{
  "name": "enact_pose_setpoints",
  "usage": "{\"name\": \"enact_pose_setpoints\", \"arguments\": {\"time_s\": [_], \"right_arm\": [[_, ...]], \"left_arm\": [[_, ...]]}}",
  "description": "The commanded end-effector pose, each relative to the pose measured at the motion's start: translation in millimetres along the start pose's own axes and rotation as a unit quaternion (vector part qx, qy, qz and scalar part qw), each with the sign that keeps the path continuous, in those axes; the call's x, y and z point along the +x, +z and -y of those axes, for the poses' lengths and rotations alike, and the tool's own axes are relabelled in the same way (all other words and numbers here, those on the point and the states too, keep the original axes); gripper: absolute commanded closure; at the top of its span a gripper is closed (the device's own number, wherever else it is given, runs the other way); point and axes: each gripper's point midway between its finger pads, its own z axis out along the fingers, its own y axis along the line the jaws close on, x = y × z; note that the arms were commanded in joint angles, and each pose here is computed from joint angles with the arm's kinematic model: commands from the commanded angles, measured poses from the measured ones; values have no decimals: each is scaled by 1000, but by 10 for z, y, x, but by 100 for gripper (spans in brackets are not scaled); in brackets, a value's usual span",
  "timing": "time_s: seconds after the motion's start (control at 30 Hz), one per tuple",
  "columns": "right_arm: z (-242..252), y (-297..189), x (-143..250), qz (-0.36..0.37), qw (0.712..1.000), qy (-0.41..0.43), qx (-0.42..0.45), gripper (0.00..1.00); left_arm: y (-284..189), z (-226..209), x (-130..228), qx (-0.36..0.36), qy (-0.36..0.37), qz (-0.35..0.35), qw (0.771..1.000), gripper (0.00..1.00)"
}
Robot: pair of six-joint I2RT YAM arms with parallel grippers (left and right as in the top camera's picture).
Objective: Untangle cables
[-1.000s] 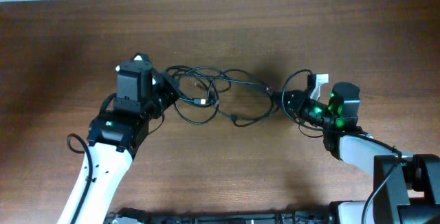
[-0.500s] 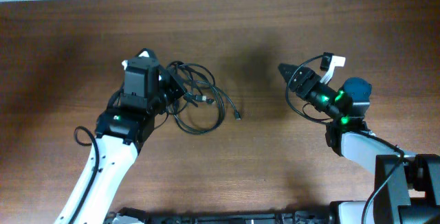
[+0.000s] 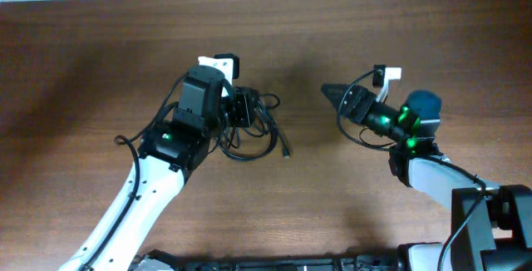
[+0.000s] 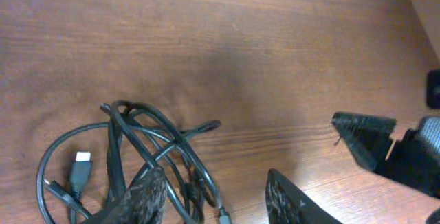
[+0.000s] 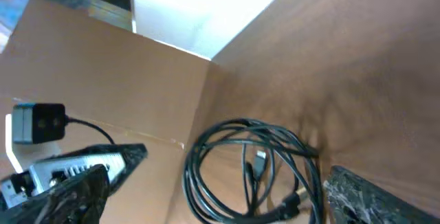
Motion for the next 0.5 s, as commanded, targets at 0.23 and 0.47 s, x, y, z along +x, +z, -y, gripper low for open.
{"name": "enact_pose_setpoints", "arguments": {"time_s": [0.23,0.47], "right_arm": [[14,131,335,-76,996,33,19,1],[-85,-40,662,-89,989,20,116,1]], "left_arm": [[-110,118,-180,2,49,14,999,18],[-154,38,-198,-26,54,11,998,5]]}}
